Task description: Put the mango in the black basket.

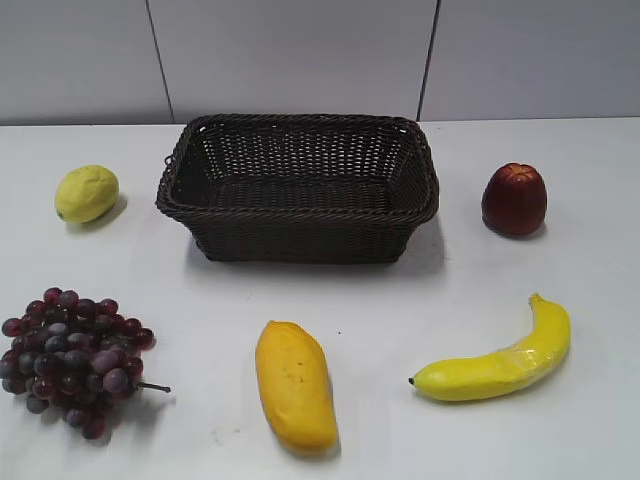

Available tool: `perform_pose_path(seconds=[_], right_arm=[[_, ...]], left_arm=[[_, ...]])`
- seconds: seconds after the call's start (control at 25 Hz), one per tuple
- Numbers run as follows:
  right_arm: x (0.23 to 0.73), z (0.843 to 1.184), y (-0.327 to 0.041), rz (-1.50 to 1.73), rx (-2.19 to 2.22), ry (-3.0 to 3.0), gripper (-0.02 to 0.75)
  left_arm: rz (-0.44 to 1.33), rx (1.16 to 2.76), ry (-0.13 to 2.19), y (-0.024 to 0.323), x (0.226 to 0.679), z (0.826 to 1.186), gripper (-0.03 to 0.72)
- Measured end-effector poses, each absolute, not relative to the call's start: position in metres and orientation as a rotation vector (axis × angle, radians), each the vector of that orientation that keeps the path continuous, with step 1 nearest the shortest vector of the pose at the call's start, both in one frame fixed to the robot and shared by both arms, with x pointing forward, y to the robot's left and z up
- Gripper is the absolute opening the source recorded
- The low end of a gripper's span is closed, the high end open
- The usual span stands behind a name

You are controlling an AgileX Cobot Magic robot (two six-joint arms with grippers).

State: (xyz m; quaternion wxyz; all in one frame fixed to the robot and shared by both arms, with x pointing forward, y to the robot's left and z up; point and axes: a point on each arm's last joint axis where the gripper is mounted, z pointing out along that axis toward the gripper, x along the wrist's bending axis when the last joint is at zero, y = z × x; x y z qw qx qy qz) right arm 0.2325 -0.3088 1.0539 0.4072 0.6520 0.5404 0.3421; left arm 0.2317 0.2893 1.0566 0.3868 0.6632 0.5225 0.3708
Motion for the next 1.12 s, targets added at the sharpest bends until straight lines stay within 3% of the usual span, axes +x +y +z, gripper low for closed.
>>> perform_pose_path(seconds=[0.68, 1.12], right_arm=[[0.235, 1.054, -0.308, 0.857, 1.634, 1.394, 0.587], [0.294, 1.068, -0.308, 0.723, 1.769, 1.576, 0.587]], left_arm=[[0.944, 1.688, 1.33, 0.289, 0.232, 1.057, 0.487], [0.944, 1.688, 1.33, 0.289, 0.232, 1.057, 0.487]])
